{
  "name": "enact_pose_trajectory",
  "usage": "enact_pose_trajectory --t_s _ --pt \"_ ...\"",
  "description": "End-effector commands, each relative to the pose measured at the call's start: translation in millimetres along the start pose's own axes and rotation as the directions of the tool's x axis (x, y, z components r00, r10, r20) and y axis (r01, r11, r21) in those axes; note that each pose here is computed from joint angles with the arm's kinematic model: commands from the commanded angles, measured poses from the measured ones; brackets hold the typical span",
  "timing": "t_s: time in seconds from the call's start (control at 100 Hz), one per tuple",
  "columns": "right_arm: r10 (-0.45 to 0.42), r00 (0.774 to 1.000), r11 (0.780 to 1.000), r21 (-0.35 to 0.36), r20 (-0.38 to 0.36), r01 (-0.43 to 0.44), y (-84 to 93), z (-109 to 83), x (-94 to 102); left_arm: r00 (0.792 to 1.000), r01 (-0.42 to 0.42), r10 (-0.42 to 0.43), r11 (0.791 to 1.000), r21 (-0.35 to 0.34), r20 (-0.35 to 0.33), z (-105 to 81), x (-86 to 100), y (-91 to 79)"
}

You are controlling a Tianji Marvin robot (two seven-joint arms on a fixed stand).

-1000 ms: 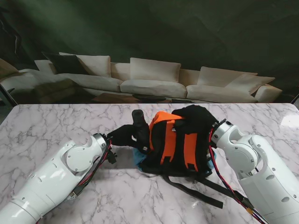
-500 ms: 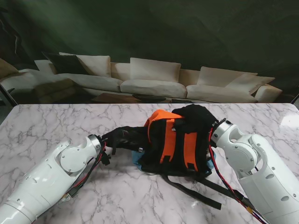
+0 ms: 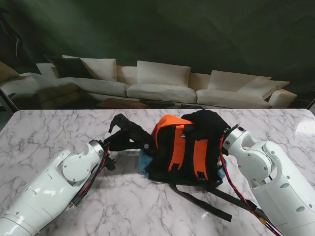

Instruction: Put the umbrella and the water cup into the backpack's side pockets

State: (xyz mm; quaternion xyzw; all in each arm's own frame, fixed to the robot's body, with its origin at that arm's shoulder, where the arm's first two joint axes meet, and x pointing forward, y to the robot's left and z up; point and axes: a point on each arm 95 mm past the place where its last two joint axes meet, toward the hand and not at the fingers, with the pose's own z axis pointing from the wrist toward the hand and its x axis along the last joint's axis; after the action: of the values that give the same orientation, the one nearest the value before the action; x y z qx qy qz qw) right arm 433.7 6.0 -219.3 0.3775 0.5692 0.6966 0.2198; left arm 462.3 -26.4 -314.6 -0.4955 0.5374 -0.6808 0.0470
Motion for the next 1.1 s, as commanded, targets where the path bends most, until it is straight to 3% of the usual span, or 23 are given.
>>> enact_pose_trajectory --t_s 0.0,0.35,0.51,0.88,1.09 --pt "0.005 1.0 1.0 0.025 0.011 -0.006 -8.3 -1.8 -2.6 1.0 -0.009 0.009 1.0 -0.002 -0.016 4.9 7.7 -5.0" --pt "0.006 1.0 1.0 0.026 0.009 -0.007 -9.0 -1.7 -2.3 0.994 -0.093 0.093 0.996 0.004 -0.05 12.4 22.1 -17.8" --pt "0.01 1.0 1.0 0.024 0.01 -0.01 -9.6 -1.6 -1.7 0.99 -0.133 0.131 0.991 -0.033 -0.055 15.9 28.5 -24.1" --pt "0.013 1.0 1.0 0.027 0.012 -0.014 -11.1 -2.0 -1.1 0.983 -0.18 0.181 0.969 -0.172 -0.012 29.2 16.5 -9.8" --pt "0.009 1.0 1.0 0.023 0.014 -0.01 -8.9 -4.1 -1.6 0.977 -0.209 0.212 0.965 -0.158 -0.002 22.0 17.5 -15.9"
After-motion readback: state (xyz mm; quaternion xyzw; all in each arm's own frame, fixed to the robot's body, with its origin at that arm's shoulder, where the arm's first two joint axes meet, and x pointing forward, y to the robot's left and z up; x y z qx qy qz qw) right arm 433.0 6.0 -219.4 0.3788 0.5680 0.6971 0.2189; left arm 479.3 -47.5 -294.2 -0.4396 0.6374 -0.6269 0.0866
